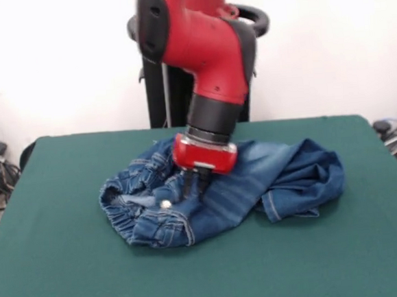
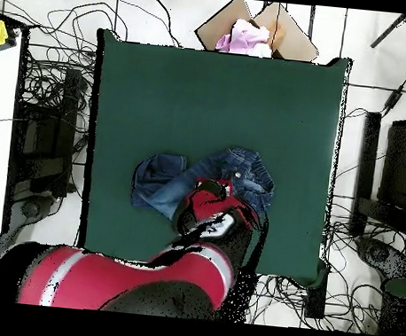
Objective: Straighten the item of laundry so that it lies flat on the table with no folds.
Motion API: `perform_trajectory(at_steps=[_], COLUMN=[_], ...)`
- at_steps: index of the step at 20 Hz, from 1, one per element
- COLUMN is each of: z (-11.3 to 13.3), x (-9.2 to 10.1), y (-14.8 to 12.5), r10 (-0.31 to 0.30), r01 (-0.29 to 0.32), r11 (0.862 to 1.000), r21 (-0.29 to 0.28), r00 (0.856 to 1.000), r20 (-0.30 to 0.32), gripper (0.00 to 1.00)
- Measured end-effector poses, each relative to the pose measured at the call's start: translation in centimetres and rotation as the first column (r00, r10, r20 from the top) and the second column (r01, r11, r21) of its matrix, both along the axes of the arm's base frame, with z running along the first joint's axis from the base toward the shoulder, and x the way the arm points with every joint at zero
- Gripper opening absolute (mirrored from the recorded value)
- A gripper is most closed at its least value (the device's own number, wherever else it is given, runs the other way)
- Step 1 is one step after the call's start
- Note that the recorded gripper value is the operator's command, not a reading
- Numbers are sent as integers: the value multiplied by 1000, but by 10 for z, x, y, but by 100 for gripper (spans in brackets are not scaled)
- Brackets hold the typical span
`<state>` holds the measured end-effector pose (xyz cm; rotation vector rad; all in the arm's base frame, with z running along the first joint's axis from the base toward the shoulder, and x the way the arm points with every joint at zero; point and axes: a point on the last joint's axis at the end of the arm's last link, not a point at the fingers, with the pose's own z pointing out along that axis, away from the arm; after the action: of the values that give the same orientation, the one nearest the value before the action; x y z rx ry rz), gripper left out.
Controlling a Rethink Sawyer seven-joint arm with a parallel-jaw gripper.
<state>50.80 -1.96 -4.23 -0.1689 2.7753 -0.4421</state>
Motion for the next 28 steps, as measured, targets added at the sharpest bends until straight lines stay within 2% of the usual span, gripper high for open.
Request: perform_trajectory(at_steps=[4, 7, 9, 12, 13, 15, 21, 28], z=[28, 45, 43, 36, 26, 18, -4, -7], x=[-4, -10, -12, -14, -16, -17, -24, -25], y=[-44, -84, -95, -98, -97, -96, -91, -120], r10=[-95, -156, -149, -127, -100, -83, -42, -23], r01=[95, 152, 144, 122, 95, 79, 41, 26], r11=[995, 987, 988, 991, 994, 996, 999, 998], r21=[-5, -46, -58, -60, -54, -48, -18, 50], r00=[994, 984, 984, 987, 990, 992, 996, 998], r20=[-45, -87, -96, -101, -101, -98, -84, -66], gripper=[0, 0, 0, 0, 0, 0, 0, 0])
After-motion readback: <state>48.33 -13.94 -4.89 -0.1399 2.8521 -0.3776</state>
